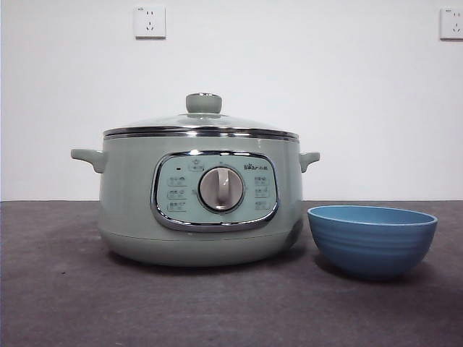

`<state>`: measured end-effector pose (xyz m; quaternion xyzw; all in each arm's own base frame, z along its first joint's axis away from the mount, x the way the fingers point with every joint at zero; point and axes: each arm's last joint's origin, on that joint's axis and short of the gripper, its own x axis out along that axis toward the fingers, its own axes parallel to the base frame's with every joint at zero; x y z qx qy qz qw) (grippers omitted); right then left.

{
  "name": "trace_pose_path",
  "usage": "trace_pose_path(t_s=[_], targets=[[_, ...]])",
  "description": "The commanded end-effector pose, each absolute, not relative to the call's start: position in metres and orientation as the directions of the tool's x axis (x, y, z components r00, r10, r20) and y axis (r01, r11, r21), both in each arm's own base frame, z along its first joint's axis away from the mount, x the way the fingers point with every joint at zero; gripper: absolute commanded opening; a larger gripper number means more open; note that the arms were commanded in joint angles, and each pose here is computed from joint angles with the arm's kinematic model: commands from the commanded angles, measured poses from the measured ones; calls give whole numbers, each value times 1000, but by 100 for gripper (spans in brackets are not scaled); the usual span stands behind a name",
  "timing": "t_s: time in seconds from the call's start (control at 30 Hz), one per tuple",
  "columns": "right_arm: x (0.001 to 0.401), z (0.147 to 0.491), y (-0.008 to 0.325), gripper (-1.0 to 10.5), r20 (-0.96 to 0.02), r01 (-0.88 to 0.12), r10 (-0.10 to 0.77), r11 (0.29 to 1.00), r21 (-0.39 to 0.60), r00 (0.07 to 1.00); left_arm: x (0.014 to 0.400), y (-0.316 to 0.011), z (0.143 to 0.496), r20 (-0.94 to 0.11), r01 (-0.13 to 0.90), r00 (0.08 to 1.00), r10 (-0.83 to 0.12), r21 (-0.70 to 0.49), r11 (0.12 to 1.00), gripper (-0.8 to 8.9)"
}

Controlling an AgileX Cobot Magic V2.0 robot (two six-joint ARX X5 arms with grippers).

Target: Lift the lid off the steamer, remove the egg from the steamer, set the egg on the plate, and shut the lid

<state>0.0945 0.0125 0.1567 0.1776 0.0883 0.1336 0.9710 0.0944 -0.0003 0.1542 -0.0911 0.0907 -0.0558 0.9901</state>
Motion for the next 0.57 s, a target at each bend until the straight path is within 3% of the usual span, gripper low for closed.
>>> trace_pose_path(t_s=[0.03, 0.3, 0.57], targets=[[92, 171, 12, -11, -75, -238, 294, 878, 415, 953, 91, -1, 169, -136, 100, 981, -139, -261, 960, -6], [89, 220, 15, -12, -29, -330, 373, 852, 405, 927, 76, -4, 219, -94, 194, 970, -226, -266, 944, -6], [103, 277, 21, -11, -150, -484, 557, 803, 348, 817, 68, -8, 269, -144, 296, 928, -343, -270, 916, -6]])
